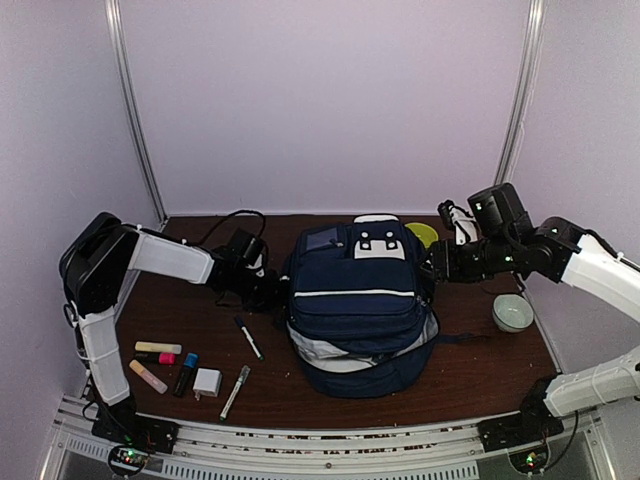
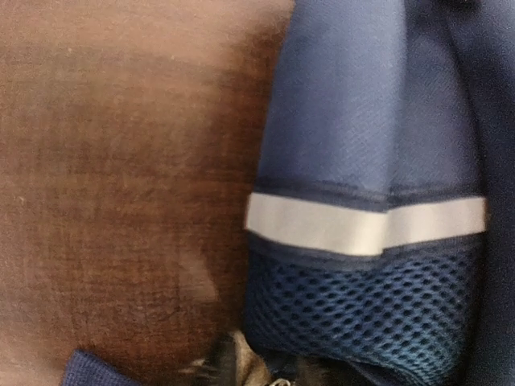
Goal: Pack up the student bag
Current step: Grab the largest pocket of the student bag.
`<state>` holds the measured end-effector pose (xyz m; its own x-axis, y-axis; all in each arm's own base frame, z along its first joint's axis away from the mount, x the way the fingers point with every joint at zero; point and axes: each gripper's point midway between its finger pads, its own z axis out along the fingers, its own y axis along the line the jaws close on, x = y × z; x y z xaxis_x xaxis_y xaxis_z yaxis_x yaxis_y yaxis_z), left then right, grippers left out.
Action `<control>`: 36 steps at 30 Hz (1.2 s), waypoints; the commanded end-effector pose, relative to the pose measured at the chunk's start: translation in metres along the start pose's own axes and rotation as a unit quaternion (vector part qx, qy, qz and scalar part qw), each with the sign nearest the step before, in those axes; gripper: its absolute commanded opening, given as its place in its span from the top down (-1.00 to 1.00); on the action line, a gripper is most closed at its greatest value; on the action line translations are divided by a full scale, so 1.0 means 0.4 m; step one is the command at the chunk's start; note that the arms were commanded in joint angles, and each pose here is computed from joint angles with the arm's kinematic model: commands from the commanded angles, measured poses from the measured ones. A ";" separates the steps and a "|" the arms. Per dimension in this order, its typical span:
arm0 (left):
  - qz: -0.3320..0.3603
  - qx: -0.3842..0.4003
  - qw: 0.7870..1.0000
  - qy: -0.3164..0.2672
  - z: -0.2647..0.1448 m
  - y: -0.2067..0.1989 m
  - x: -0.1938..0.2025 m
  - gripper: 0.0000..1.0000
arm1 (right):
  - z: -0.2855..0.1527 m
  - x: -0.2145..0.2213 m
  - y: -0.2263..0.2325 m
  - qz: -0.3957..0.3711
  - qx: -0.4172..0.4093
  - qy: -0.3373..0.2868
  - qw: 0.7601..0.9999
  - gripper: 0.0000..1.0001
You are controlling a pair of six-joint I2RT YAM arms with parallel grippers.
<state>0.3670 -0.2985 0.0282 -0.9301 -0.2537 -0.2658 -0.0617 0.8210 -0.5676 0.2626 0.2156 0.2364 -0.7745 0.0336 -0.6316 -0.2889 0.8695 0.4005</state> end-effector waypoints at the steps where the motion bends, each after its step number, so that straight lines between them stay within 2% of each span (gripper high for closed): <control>1: -0.033 0.025 0.999 -0.017 0.005 -0.007 0.003 0.62 | 0.010 0.000 0.011 0.003 -0.009 -0.002 1.000 -0.03; 6: -0.003 0.019 1.000 0.000 0.003 -0.029 0.048 0.69 | 0.009 0.000 0.017 0.002 -0.014 -0.002 1.000 -0.03; 8: 0.013 0.002 1.000 -0.005 -0.014 -0.013 0.060 0.62 | 0.006 0.001 0.016 0.002 -0.014 -0.002 1.000 -0.03; 11: 0.063 -0.056 0.996 -0.030 -0.069 0.026 0.050 0.39 | 0.004 0.008 0.013 0.002 -0.014 -0.003 1.000 -0.03; 13: 0.104 -0.107 0.987 -0.051 -0.118 0.052 0.024 0.23 | 0.005 0.014 0.012 0.004 -0.016 -0.002 1.000 -0.03; 16: 0.205 -0.166 0.962 -0.068 -0.191 0.055 -0.023 0.19 | 0.005 0.018 0.014 0.007 -0.019 -0.001 1.000 -0.03; 18: 0.274 -0.180 0.943 -0.059 -0.222 0.054 -0.028 0.12 | -0.001 0.017 0.017 0.005 -0.019 -0.002 1.000 -0.03; 21: 0.356 -0.137 0.924 -0.023 -0.232 0.028 0.011 0.09 | -0.011 0.016 0.013 0.005 -0.016 -0.009 1.000 -0.03; 24: 0.393 -0.080 0.916 0.003 -0.210 0.006 0.056 0.09 | -0.007 0.019 0.011 0.009 -0.016 -0.011 1.000 -0.03; 30: 0.410 -0.025 0.912 0.006 -0.141 -0.017 0.077 0.11 | -0.001 0.024 0.022 0.010 -0.020 -0.005 1.000 -0.03; 36: 0.419 -0.011 0.908 0.007 -0.098 -0.026 0.074 0.13 | -0.010 0.027 0.012 0.007 -0.009 -0.008 1.000 -0.03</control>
<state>0.3174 -0.2756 0.0520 -0.7203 0.4564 -0.5224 0.6003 0.7875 -0.1398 0.2515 0.2221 0.2325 -0.7800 0.0447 -0.6241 -0.2968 0.8516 0.4320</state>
